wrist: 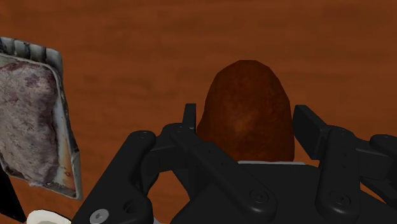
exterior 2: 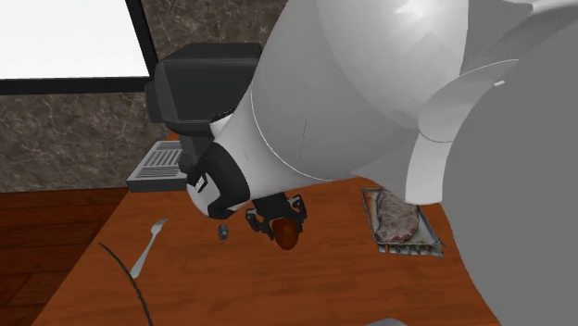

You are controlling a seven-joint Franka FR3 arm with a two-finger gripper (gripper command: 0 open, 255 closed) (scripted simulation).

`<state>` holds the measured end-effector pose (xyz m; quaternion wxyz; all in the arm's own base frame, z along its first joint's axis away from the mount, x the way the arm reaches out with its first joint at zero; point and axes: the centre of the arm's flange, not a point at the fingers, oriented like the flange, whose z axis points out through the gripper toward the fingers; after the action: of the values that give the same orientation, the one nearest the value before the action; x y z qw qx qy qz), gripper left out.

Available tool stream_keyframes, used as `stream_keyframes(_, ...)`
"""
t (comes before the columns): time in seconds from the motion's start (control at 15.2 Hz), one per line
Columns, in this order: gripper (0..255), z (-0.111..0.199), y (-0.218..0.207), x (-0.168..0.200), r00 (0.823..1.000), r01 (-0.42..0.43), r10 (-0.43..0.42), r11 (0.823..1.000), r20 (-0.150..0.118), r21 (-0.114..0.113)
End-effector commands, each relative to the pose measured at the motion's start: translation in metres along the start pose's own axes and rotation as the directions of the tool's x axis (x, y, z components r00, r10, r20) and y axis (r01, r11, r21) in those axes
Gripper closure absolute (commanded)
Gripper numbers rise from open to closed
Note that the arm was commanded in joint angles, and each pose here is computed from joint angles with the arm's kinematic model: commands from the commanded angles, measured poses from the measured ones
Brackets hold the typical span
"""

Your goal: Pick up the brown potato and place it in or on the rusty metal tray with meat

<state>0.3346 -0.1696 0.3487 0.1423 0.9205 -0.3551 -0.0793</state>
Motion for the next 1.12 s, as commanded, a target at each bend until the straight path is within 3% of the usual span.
stream_keyframes(0.0,255,-0.01,0.003,0.0,1.0,0.0,0.0,1.0,0.0,0.0)
stream_keyframes(1.06,255,-0.09,0.03,-0.004,1.0,0.0,0.0,1.0,0.0,0.0)
